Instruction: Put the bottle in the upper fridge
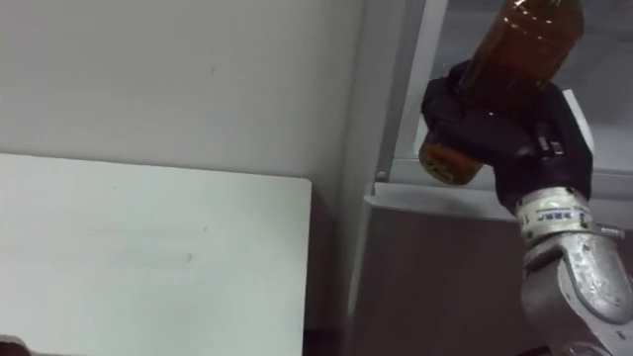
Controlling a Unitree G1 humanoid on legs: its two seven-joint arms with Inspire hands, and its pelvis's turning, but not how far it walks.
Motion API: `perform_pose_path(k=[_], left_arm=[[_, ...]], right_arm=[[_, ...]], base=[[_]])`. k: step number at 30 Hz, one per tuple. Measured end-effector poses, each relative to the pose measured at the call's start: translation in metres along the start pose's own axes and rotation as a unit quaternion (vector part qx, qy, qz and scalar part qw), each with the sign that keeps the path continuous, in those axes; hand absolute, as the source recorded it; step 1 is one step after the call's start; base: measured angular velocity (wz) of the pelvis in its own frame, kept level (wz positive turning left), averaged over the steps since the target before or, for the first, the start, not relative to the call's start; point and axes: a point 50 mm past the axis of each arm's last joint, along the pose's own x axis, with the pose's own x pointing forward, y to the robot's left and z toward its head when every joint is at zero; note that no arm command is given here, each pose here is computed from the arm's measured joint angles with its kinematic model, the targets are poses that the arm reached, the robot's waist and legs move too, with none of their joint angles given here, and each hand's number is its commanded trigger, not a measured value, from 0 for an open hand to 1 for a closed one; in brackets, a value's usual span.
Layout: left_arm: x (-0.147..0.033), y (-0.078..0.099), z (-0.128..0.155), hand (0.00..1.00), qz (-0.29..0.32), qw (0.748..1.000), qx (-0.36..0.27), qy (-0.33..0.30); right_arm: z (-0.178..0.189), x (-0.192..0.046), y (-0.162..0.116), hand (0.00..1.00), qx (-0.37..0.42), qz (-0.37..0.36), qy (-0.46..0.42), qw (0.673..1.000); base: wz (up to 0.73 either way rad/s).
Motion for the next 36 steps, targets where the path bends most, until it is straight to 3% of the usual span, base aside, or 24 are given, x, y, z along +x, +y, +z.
perform_pose_path(k=[12,25,36], left_arm=[[-0.001,0.002,-0.006,0.0,0.007,1.0,-0.001,0.007],[0.0,0.003,-0.005,0.0,0.008,1.0,0.009,0.002],[0.001,0.006,-0.006,0.0,0.007,1.0,0.015,0.006]], right_arm=[[0.033,0.003,-0.027,1.0,0.002,-0.069,-0.06,0.996],[0.032,0.003,-0.031,1.0,0.0,-0.101,-0.058,0.993],[0.01,0.009,-0.046,1.0,-0.027,-0.172,-0.018,0.984]], base=[[-0.05],[-0.02],[0.0]])
